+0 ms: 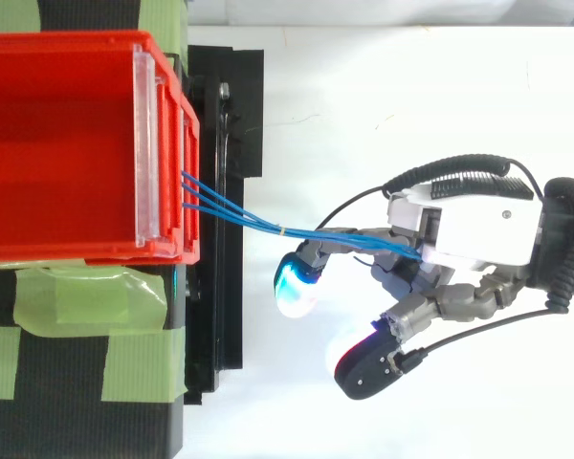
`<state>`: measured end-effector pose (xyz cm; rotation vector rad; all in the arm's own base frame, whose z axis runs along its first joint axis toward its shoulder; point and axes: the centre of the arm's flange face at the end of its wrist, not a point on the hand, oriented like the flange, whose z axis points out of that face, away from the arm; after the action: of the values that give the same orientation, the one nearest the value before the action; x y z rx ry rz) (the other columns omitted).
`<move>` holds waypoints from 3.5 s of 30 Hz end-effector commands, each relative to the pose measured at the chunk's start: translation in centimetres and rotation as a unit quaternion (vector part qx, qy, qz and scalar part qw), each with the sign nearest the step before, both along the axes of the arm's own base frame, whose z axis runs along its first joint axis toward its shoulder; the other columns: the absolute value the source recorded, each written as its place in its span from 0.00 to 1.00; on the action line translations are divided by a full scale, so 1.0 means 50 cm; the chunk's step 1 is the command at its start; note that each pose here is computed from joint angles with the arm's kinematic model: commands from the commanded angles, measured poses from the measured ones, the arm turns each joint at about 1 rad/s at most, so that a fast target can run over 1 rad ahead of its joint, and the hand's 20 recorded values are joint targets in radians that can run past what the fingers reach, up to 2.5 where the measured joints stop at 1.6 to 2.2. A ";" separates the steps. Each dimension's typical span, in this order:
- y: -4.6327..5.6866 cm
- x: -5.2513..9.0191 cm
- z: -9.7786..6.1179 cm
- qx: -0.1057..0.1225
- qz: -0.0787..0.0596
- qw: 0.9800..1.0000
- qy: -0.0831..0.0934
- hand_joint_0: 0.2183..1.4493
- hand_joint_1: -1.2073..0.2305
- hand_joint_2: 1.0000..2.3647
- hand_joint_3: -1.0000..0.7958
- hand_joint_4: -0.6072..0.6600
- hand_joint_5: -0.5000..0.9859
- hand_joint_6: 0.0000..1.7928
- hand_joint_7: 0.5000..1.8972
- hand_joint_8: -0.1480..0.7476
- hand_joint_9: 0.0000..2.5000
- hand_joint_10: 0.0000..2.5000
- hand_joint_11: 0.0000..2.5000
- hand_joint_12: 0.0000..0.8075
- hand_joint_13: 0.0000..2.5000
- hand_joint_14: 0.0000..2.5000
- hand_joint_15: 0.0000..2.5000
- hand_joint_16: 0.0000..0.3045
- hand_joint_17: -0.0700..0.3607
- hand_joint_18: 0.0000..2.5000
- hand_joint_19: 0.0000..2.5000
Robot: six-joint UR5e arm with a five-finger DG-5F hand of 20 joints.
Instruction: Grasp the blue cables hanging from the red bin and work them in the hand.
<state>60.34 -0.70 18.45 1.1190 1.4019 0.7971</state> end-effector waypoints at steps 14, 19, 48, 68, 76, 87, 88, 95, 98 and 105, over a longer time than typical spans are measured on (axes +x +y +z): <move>0.002 0.000 0.000 0.001 0.001 1.000 0.000 0.42 0.46 0.00 0.06 0.78 0.51 0.01 0.40 0.76 0.71 1.00 1.00 0.88 0.81 1.00 0.79 0.78 0.58 1.00 0.26; 0.000 0.000 0.000 0.000 -0.001 1.000 0.000 0.42 0.45 0.00 0.05 0.76 0.51 0.01 0.40 0.76 0.71 1.00 1.00 0.88 0.81 1.00 0.79 0.78 0.58 1.00 0.26; 0.000 0.000 0.000 0.000 0.000 1.000 0.002 0.43 0.40 0.00 0.00 0.52 0.46 0.00 0.55 0.76 0.71 1.00 1.00 0.88 0.81 1.00 0.79 0.78 0.58 1.00 0.26; -0.020 -0.071 0.188 0.034 -0.026 0.999 0.019 0.43 0.41 0.00 0.00 0.53 0.48 0.00 0.55 0.76 0.71 1.00 1.00 0.88 0.81 1.00 0.79 0.78 0.58 1.00 0.26; -0.058 -0.082 0.188 0.115 -0.118 0.986 -0.003 0.43 0.41 0.00 0.01 0.54 0.48 0.00 0.55 0.76 0.71 1.00 1.00 0.88 0.81 1.00 0.79 0.78 0.58 1.00 0.26; -0.090 -0.094 0.192 0.116 -0.192 0.974 -0.022 0.44 0.40 0.00 0.01 0.53 0.50 0.00 0.56 0.76 0.71 1.00 1.00 0.88 0.81 1.00 0.79 0.78 0.58 1.00 0.26; -0.091 -0.090 0.192 0.119 -0.194 0.973 -0.030 0.45 0.40 0.00 0.01 0.53 0.51 0.00 0.57 0.76 0.71 1.00 1.00 0.88 0.81 1.00 0.79 0.78 0.58 1.00 0.26; -0.094 -0.084 0.199 0.120 -0.198 0.972 -0.038 0.47 0.40 0.00 0.02 0.53 0.52 0.00 0.58 0.76 0.71 1.00 1.00 0.88 0.81 1.00 0.79 0.78 0.58 1.00 0.26; -0.091 -0.075 0.214 0.116 -0.195 0.973 -0.042 0.49 0.40 0.00 0.06 0.52 0.52 0.00 0.60 0.76 0.71 1.00 1.00 0.88 0.81 1.00 0.79 0.78 0.58 1.00 0.26; -0.079 -0.068 0.219 0.094 -0.184 0.977 -0.042 0.53 0.40 0.01 0.12 0.52 0.53 0.01 0.62 0.76 0.71 1.00 1.00 0.88 0.81 1.00 0.79 0.78 0.58 1.00 0.26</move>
<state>56.77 -4.93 29.32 1.4453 1.0081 0.7120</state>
